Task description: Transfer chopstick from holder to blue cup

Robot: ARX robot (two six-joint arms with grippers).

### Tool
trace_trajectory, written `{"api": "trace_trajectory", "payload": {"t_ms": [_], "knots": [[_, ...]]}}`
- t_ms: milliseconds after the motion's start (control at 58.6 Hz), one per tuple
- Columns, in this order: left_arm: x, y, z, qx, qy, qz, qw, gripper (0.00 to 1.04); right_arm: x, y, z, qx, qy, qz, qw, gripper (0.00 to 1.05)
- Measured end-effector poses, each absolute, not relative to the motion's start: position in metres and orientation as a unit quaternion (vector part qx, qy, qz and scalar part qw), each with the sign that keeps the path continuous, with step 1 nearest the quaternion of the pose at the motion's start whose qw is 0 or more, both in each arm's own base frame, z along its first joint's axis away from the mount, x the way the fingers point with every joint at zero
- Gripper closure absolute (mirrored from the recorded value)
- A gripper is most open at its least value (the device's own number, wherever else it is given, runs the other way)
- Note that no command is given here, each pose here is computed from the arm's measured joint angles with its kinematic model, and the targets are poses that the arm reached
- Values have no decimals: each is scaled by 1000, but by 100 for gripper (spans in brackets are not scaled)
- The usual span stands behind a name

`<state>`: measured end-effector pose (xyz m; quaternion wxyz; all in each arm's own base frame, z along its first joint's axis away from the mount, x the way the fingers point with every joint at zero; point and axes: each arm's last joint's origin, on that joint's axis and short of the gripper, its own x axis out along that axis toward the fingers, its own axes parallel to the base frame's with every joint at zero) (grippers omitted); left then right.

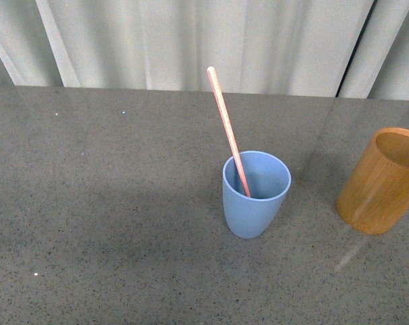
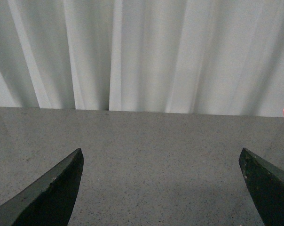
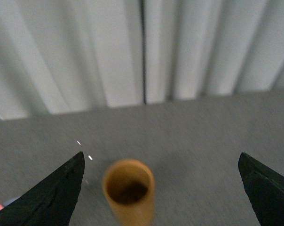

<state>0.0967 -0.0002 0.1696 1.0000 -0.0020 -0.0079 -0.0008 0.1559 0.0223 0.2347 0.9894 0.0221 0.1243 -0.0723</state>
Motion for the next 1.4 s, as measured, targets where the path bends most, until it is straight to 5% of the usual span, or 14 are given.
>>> {"api": "trace_trajectory", "payload": {"t_ms": [154,256,632,1400], "knots": [[97,0,170,-2,-8,-1,1000,7,138,17,226,32,127,-71,989,11],[97,0,170,-2,-8,0,1000,7,132,13,213,15,7,6,1000,39],[97,0,170,-2,-8,-1,1000,7,120,0,188,0,1,2,1000,104],[97,0,170,-2,-8,-1,1000,7,97,0,170,1,-9,1,1000,104]]}}
